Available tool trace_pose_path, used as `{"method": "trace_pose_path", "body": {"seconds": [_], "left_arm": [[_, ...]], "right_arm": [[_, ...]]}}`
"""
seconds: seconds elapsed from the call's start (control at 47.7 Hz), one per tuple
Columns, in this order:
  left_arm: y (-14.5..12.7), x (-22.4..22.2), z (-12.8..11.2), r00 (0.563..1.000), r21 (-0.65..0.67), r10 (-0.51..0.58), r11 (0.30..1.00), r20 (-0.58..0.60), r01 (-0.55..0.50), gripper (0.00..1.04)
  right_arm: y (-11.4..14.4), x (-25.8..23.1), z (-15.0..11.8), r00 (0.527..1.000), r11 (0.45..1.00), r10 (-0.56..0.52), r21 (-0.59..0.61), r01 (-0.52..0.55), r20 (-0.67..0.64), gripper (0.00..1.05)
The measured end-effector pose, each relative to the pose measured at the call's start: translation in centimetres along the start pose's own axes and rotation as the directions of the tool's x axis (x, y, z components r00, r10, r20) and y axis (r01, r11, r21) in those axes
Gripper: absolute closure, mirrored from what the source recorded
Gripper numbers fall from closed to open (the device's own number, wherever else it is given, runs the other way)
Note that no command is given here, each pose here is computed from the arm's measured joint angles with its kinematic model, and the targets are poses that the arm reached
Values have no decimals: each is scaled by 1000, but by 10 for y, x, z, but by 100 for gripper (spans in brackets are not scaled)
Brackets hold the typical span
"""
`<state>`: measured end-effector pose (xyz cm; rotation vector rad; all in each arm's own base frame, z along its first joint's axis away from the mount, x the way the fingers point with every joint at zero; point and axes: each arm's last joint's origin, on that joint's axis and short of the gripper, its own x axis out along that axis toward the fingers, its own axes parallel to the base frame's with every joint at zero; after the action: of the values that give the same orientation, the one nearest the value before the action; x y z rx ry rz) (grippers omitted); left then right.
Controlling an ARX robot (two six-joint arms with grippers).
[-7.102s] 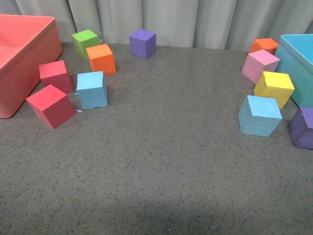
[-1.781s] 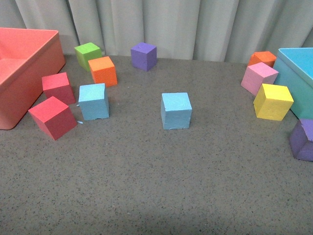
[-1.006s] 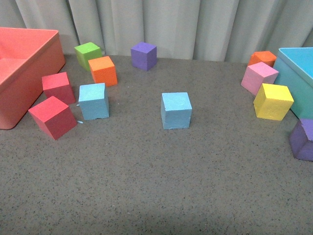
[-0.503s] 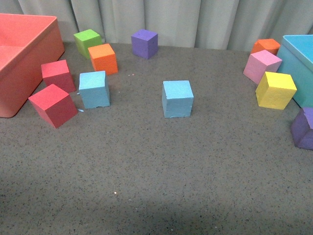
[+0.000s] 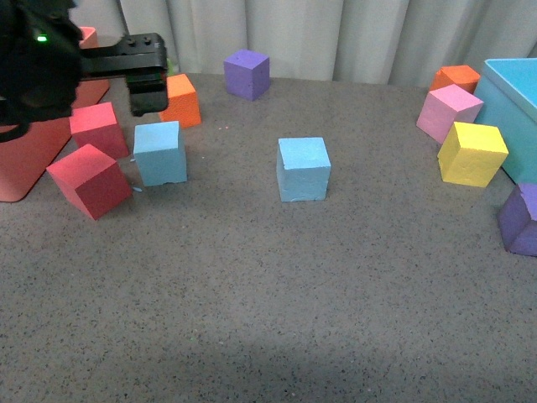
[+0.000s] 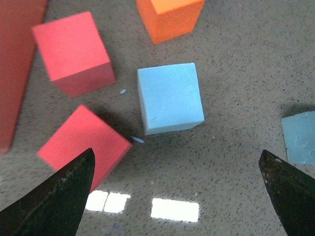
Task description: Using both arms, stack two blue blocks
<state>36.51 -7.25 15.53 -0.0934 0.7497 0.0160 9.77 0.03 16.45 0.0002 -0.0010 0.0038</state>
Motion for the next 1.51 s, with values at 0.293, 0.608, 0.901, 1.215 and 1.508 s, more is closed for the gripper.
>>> {"method": "trace_pose_path", "body": {"seconds": [0.293, 0.608, 0.901, 1.215, 1.508], "left_arm": [[-16, 75, 29, 978, -34, 113, 992, -175, -120, 7], [-22, 107, 27, 948, -91, 99, 987, -303, -133, 7], [-23, 129, 18, 926, -70, 143, 982, -350, -178, 8], [-23, 129, 18, 919, -79, 147, 979, -365, -188, 53], [-51, 89, 36, 939, -53, 121, 988, -323, -145, 61]], "right_arm": [[0, 0, 0, 1000, 1000, 0, 0, 0, 0, 10], [0, 0, 0, 1000, 1000, 0, 0, 0, 0, 10], [0, 0, 0, 1000, 1000, 0, 0, 0, 0, 10], [0, 0, 0, 1000, 1000, 0, 0, 0, 0, 10], [0, 0, 0, 1000, 1000, 0, 0, 0, 0, 10]]}}
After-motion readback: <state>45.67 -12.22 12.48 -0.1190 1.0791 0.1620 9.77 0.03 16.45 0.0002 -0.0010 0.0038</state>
